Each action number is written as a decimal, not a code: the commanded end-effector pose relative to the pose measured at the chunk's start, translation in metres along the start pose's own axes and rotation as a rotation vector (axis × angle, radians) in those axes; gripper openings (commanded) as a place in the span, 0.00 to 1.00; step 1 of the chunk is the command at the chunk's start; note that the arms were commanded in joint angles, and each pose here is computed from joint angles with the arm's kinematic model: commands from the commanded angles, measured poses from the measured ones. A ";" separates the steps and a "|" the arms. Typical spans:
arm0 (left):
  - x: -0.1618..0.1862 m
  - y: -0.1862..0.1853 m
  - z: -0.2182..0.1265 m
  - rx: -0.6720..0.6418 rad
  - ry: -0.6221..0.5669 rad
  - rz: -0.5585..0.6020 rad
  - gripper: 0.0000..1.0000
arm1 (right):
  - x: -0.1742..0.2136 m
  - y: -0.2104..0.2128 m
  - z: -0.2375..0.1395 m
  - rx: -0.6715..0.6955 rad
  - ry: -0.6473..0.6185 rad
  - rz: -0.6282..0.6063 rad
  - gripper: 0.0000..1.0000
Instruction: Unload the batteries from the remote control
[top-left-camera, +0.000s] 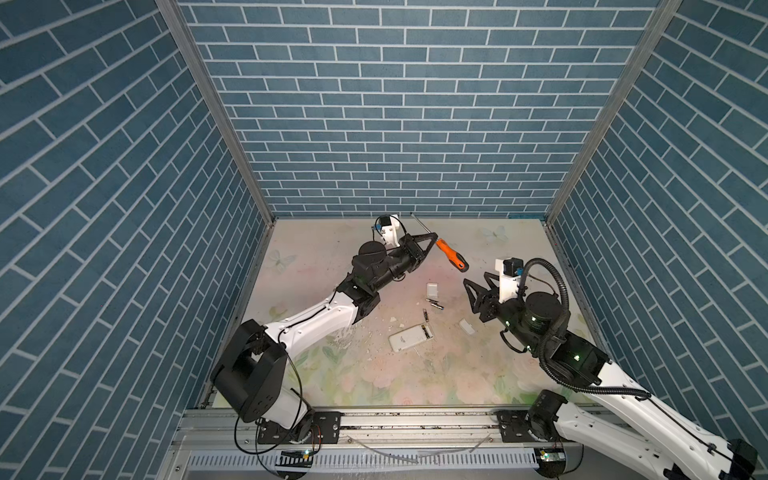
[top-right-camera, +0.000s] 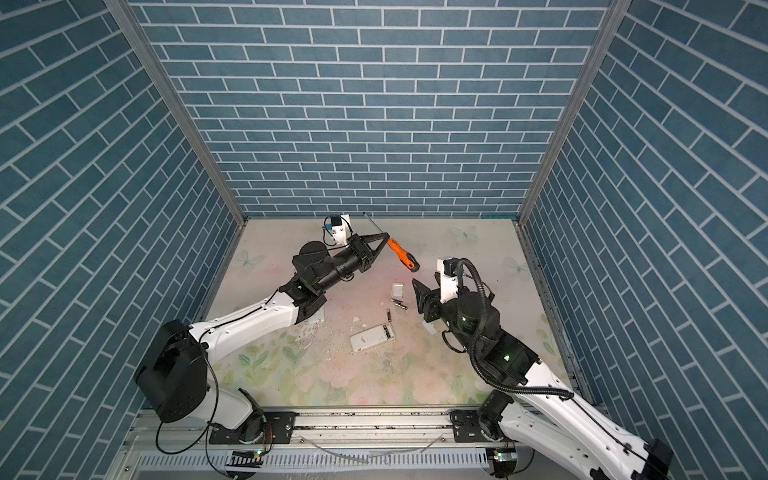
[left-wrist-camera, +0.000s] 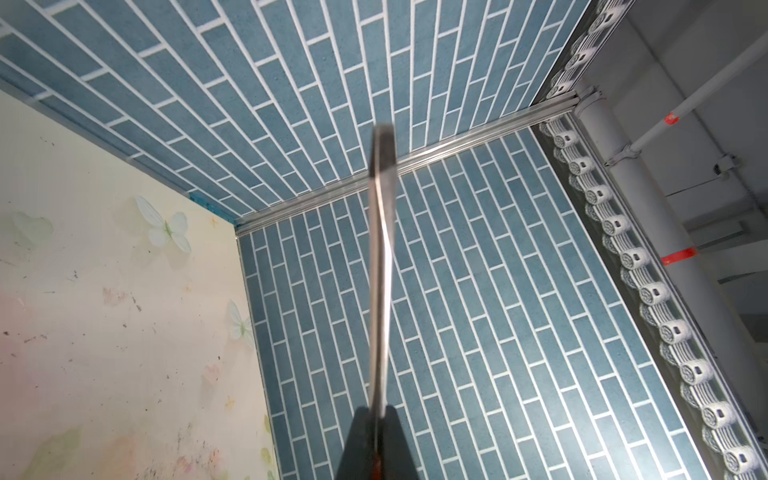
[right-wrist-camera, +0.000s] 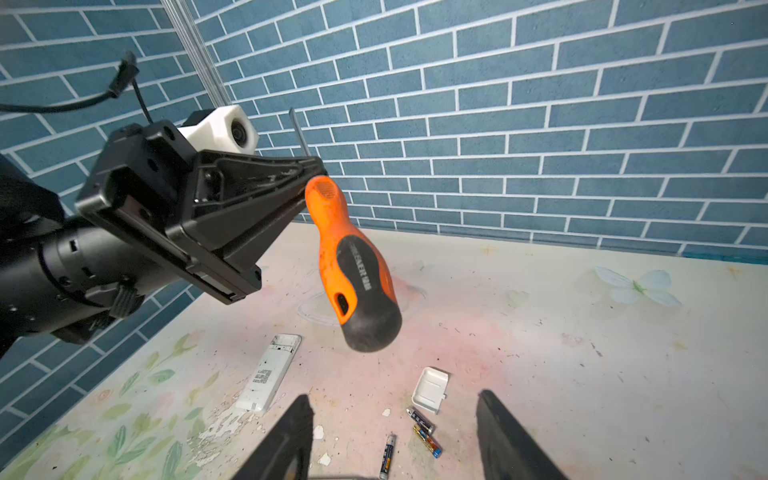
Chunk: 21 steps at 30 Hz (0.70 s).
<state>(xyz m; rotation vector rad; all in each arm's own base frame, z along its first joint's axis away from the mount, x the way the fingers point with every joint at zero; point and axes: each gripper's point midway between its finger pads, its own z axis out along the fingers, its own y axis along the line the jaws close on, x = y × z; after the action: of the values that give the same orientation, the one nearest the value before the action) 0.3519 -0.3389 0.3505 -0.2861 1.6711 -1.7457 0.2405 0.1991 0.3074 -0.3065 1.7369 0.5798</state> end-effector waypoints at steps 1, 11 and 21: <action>-0.011 -0.024 -0.001 0.098 -0.033 -0.017 0.00 | -0.019 0.008 0.006 -0.049 -0.107 0.061 0.64; -0.009 -0.026 0.007 0.113 -0.010 -0.049 0.00 | -0.036 0.011 0.025 -0.149 -0.175 0.099 0.69; -0.008 -0.030 0.005 0.125 -0.012 -0.055 0.00 | -0.048 0.011 0.039 -0.226 -0.216 0.163 0.70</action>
<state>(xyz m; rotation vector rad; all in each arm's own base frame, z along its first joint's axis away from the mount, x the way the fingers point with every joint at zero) 0.3543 -0.3418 0.3542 -0.3319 1.6421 -1.8303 0.2830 0.2177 0.3362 -0.2472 1.5612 0.8085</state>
